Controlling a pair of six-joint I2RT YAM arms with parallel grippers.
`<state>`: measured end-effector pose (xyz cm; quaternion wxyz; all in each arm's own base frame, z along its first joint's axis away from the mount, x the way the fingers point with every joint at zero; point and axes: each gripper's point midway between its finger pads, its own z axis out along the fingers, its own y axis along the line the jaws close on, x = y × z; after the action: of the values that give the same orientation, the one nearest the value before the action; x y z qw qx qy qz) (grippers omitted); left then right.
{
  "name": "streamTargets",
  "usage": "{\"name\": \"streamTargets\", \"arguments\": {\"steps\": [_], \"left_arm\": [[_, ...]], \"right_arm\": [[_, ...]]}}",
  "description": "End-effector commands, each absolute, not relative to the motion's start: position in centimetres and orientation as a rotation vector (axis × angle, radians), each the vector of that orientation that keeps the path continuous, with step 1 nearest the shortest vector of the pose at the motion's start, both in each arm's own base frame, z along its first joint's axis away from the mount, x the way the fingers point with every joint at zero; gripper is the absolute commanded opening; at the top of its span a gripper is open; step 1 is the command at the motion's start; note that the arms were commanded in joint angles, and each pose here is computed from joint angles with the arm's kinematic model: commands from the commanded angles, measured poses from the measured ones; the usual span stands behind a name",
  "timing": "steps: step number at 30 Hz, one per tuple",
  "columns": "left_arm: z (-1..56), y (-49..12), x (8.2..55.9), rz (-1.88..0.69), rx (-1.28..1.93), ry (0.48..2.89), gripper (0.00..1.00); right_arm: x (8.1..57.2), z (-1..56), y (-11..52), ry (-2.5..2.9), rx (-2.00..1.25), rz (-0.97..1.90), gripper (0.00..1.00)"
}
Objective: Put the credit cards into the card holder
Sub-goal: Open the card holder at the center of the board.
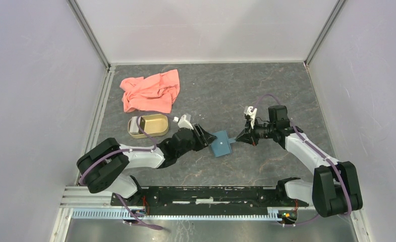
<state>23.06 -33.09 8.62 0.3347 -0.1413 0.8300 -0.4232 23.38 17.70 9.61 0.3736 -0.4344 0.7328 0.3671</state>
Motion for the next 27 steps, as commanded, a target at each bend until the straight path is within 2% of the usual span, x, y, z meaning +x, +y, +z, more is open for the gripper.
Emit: {"name": "streamTargets", "arguments": {"steps": [1, 3, 6, 11, 16, 27], "left_arm": [[10.5, -33.3, 23.8, -1.246, -0.215, 2.108, 0.67], [10.8, -32.7, 23.8, -1.250, -0.170, 2.108, 0.81], [11.4, -32.0, 23.6, -1.220, -0.085, 2.089, 0.89], [11.9, -32.0, 22.5, -1.250, -0.006, 2.084, 0.90], [11.9, -32.5, 21.7, -1.295, 0.028, 2.096, 0.89], [9.5, -34.0, 21.4, -1.091, 0.120, 2.264, 0.86]], "right_arm": [[23.2, 11.6, 18.6, 1.757, -1.147, 0.999, 0.00], [22.9, 11.8, 18.7, 1.743, -1.160, 1.023, 0.00], [22.2, 12.4, 19.1, 1.695, -1.186, 1.073, 0.00], [19.6, 14.5, 20.0, 1.524, -1.273, 1.216, 0.00], [20.6, 13.6, 19.8, 1.593, -1.239, 1.179, 0.00], [20.9, 13.1, 19.7, 1.623, -1.230, 1.167, 0.00]]}}
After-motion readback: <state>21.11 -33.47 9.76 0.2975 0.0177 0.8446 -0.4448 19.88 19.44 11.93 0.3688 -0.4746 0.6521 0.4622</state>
